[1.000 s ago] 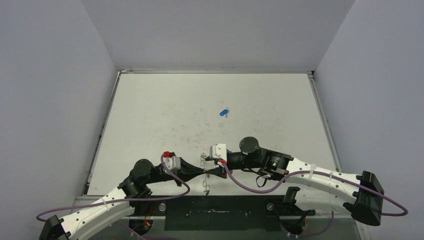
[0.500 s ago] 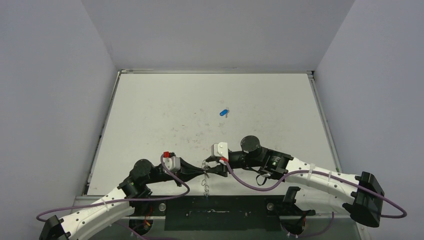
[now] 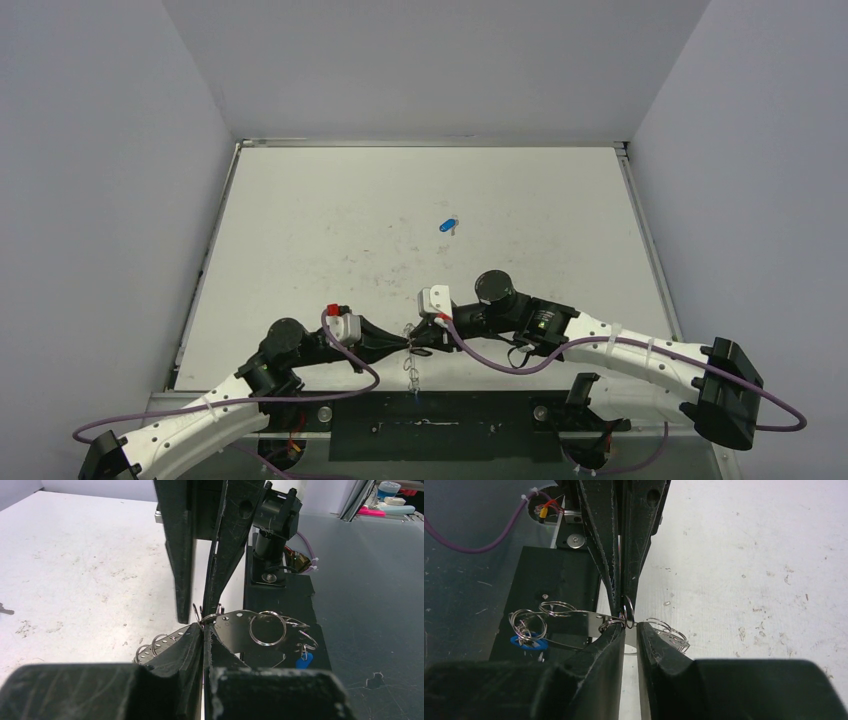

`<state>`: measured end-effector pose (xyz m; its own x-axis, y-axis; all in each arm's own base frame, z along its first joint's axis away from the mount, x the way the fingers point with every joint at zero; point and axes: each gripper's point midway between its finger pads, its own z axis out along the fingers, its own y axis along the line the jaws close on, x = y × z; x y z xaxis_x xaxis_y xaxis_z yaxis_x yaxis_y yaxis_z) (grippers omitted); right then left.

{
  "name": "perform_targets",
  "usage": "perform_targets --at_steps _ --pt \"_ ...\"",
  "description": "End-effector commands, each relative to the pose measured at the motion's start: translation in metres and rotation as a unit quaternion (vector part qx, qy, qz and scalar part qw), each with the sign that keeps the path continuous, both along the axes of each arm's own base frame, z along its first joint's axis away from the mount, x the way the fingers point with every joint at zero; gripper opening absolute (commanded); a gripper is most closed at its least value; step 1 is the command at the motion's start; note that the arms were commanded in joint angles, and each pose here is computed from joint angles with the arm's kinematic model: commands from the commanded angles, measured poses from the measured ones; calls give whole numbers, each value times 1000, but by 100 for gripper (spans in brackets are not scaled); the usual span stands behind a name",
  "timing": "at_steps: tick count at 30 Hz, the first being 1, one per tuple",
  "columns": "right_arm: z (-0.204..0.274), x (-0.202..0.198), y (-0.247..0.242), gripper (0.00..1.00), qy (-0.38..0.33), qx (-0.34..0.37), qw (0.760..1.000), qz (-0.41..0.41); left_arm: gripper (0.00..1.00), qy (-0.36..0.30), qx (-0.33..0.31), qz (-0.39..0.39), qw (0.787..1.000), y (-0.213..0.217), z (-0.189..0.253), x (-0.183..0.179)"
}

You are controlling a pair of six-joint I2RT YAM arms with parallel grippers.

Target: Put the keys on the keyring

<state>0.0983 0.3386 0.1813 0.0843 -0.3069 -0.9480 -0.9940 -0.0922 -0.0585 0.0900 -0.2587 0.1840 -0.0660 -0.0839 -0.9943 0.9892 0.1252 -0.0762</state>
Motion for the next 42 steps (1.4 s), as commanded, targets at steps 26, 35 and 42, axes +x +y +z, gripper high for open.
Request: perform_targets --at_steps 26,35,42 --pt "40 1 9 39 -21 52 998 19 0 -37 -38 -8 999 -1 31 -3" --pt "40 2 15 29 -8 61 998 15 0 -36 -38 -7 999 -1 30 -2" --pt "46 2 15 3 -7 75 997 10 0 -33 -36 -8 999 -2 28 -3"
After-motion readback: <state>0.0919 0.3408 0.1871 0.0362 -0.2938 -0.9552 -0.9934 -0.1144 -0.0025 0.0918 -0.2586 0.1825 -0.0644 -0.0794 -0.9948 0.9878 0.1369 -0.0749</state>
